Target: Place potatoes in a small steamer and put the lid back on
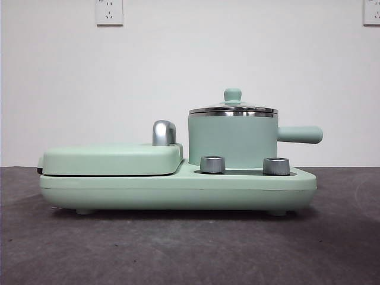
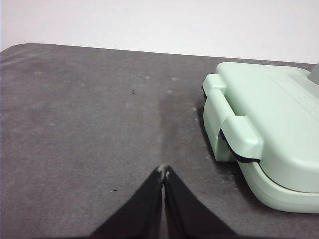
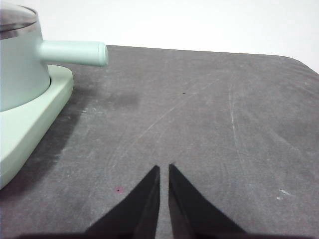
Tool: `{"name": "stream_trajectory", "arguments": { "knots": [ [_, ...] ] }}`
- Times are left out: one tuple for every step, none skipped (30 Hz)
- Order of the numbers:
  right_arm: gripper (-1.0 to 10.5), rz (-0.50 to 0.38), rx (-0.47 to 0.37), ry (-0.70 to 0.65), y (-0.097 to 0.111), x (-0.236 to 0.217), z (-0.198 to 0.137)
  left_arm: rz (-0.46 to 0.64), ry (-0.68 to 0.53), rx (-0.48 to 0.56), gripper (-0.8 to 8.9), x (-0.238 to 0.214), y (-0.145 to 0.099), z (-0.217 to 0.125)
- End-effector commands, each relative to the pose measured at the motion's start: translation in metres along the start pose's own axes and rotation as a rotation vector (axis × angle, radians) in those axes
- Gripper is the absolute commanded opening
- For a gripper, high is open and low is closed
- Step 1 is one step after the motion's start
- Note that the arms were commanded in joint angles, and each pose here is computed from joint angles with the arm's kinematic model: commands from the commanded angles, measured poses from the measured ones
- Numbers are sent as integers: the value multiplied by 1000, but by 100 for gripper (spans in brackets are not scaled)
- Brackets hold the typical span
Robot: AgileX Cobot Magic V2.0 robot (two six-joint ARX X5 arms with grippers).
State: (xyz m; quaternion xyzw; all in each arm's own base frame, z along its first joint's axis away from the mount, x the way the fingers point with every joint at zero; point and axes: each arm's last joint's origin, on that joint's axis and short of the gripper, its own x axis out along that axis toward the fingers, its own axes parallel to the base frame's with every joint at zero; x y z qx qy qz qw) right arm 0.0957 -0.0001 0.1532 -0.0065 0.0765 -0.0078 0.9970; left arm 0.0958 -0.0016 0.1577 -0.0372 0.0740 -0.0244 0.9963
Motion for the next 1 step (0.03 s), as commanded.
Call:
{"name": "stream_trajectory", "arguments": {
  "knots": [
    [26,-2,10,-4,0,1,-1,2,5,2,6,2,0,-5]
  ]
}}
